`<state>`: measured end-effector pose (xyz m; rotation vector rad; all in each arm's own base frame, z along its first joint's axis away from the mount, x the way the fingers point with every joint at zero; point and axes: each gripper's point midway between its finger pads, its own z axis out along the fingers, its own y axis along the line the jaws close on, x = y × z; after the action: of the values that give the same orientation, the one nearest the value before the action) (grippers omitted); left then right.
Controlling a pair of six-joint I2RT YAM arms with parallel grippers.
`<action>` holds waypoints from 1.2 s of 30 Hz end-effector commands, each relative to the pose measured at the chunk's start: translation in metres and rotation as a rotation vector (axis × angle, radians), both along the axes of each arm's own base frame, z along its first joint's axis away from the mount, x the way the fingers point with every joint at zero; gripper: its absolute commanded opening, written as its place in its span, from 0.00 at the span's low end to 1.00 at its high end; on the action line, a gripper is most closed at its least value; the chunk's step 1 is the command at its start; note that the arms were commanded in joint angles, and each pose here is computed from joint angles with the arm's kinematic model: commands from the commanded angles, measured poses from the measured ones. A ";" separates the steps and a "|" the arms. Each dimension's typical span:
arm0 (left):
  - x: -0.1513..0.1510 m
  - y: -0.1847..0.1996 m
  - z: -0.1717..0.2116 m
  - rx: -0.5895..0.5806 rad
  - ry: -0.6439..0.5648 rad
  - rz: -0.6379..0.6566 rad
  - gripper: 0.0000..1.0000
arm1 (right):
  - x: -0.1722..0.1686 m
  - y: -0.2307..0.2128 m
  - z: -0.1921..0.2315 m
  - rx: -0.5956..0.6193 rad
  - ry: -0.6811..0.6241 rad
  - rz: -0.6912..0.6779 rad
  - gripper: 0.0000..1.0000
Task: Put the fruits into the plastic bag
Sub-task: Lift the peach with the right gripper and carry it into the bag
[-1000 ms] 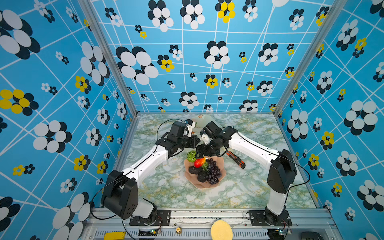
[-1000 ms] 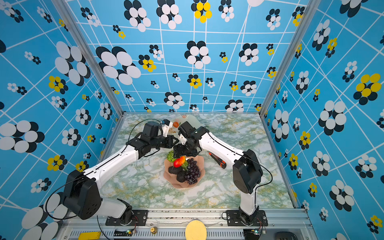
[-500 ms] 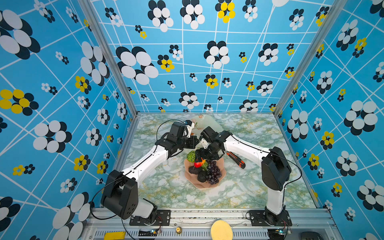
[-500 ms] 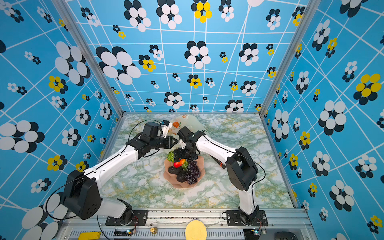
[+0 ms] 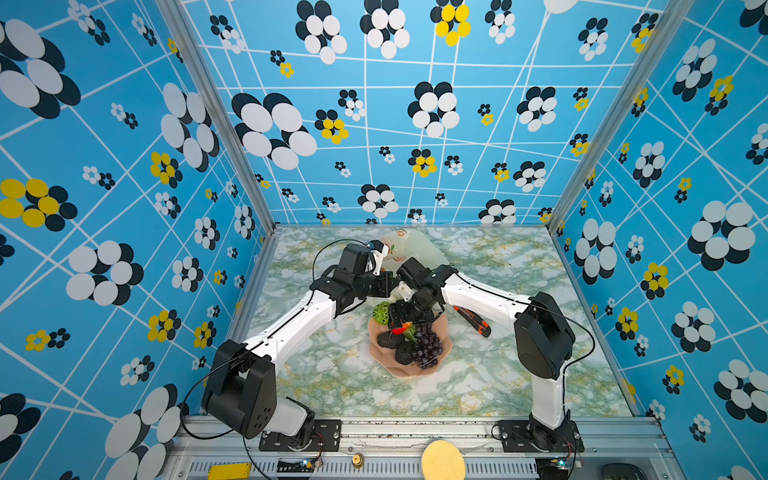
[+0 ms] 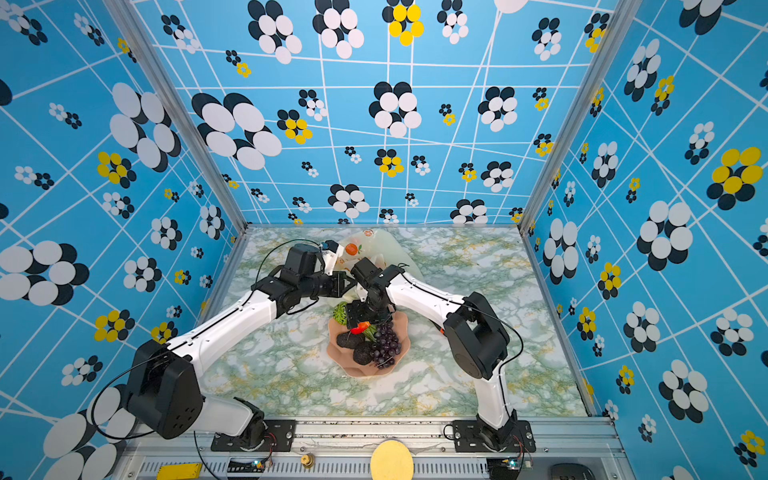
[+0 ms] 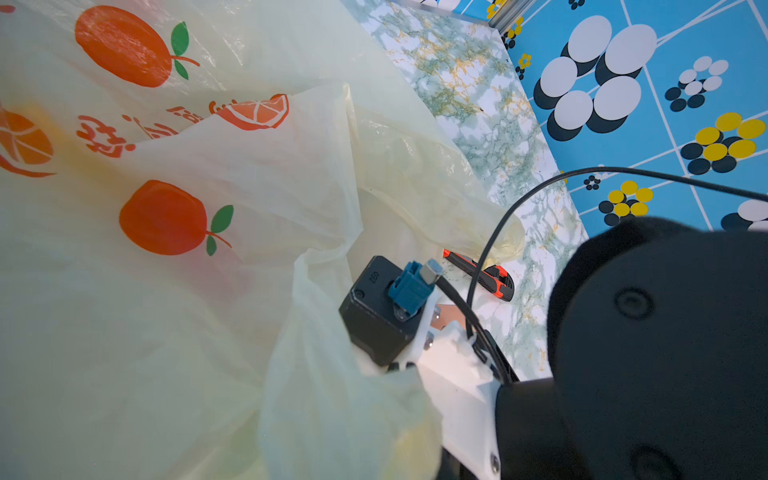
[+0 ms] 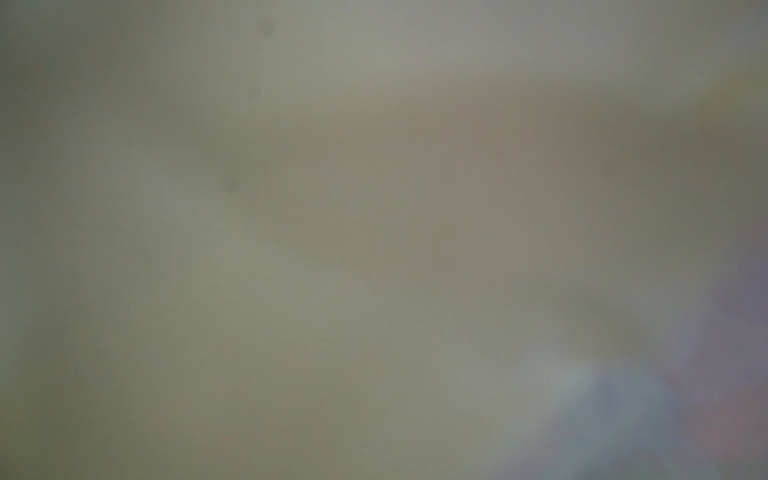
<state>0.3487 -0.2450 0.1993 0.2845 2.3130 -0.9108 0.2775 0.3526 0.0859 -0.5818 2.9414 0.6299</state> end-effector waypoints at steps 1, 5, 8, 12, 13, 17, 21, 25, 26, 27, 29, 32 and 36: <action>0.000 0.003 0.002 -0.009 -0.003 0.010 0.00 | 0.003 -0.003 0.003 -0.025 -0.027 -0.008 0.77; 0.000 0.003 0.001 -0.010 0.000 0.011 0.00 | 0.007 -0.006 0.009 -0.024 -0.061 -0.019 0.65; 0.000 0.002 0.002 -0.013 -0.001 0.010 0.00 | 0.006 -0.006 0.012 -0.018 -0.064 -0.021 0.59; 0.000 0.003 0.004 -0.014 -0.007 0.012 0.00 | 0.003 -0.009 0.025 -0.004 -0.079 -0.022 0.58; 0.000 0.003 0.004 -0.014 -0.008 0.013 0.00 | 0.002 -0.011 0.030 0.002 -0.085 -0.025 0.58; 0.000 0.003 0.006 -0.017 -0.010 0.014 0.00 | -0.003 -0.016 0.046 0.020 -0.105 -0.024 0.58; 0.000 0.003 0.006 -0.026 -0.012 0.017 0.00 | -0.009 -0.020 0.057 0.043 -0.111 -0.023 0.58; 0.000 0.002 0.007 -0.030 -0.008 0.018 0.00 | -0.014 -0.022 0.063 0.063 -0.113 -0.021 0.58; 0.000 0.002 0.008 -0.030 -0.010 0.017 0.00 | -0.015 -0.023 0.065 0.066 -0.116 -0.021 0.58; 0.000 0.003 0.007 -0.028 -0.008 0.019 0.00 | -0.015 -0.023 0.066 0.069 -0.119 -0.023 0.57; 0.000 0.003 0.008 -0.027 -0.010 0.021 0.00 | -0.016 -0.025 0.071 0.077 -0.127 -0.024 0.58; 0.000 0.004 0.007 -0.026 -0.011 0.024 0.00 | -0.017 -0.026 0.078 0.097 -0.141 -0.026 0.58; 0.001 0.003 0.009 -0.030 -0.012 0.023 0.00 | -0.015 -0.030 0.092 0.140 -0.167 -0.038 0.57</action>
<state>0.3495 -0.2454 0.2022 0.2653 2.3066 -0.9230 0.2632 0.3252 0.1594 -0.5553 2.7713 0.6768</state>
